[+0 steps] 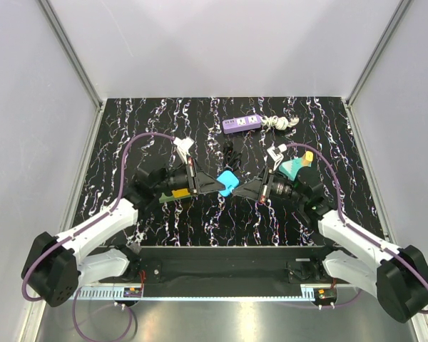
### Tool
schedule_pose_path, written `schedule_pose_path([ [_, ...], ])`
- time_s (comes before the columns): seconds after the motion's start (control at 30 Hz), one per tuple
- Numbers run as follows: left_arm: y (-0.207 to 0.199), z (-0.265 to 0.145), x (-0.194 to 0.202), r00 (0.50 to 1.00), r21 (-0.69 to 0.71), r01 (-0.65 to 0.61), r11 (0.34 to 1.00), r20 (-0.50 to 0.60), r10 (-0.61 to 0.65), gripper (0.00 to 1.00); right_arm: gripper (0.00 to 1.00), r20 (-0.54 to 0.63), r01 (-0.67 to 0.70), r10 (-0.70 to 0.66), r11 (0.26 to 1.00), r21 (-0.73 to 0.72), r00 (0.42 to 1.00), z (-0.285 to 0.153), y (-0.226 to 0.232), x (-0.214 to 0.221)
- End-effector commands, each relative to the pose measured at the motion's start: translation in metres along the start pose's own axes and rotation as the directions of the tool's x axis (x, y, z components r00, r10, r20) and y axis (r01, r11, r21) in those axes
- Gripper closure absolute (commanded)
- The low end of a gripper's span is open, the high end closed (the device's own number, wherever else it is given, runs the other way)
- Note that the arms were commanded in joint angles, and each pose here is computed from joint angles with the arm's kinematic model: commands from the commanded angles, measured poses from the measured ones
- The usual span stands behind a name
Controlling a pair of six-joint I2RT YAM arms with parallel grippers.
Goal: Insert the plug
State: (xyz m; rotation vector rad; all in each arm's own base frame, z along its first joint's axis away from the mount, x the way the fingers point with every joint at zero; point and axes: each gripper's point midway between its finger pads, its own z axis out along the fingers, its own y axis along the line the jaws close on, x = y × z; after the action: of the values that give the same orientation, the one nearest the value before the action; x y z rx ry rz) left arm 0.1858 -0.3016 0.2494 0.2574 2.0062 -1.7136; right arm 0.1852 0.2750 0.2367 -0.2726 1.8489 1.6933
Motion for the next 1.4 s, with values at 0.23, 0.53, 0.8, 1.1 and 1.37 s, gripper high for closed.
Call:
schedule_pose_path([
  [0.23, -0.047, -0.008, 0.002, 0.997, 0.154, -0.059, 0.986, -0.031, 0.065, 0.44, 1.0, 0.017, 0.19, -0.189, 0.975, -0.119, 0.982, -0.006, 0.029, -0.001],
  [0.53, -0.036, -0.01, 0.009, 0.982, 0.057, -0.127, 0.99, -0.136, 0.134, 0.45, 1.0, -0.053, 0.154, -0.162, 0.979, -0.133, 0.985, -0.004, 0.026, 0.009],
  [0.8, -0.026, -0.008, 0.016, 0.97, 0.043, -0.139, 0.989, -0.195, 0.145, 0.48, 1.0, -0.098, 0.138, -0.152, 0.98, -0.145, 0.983, -0.003, 0.023, 0.016],
  [1.1, -0.018, -0.004, 0.024, 0.959, 0.06, -0.118, 0.991, -0.253, 0.129, 0.67, 1.0, -0.111, 0.148, -0.167, 0.976, -0.163, 0.98, -0.005, 0.025, 0.019],
  [1.37, -0.021, -0.004, 0.029, 0.955, 0.093, -0.073, 0.993, -0.28, 0.097, 0.9, 1.0, -0.137, 0.172, -0.201, 0.964, -0.201, 0.97, -0.009, 0.029, 0.026],
])
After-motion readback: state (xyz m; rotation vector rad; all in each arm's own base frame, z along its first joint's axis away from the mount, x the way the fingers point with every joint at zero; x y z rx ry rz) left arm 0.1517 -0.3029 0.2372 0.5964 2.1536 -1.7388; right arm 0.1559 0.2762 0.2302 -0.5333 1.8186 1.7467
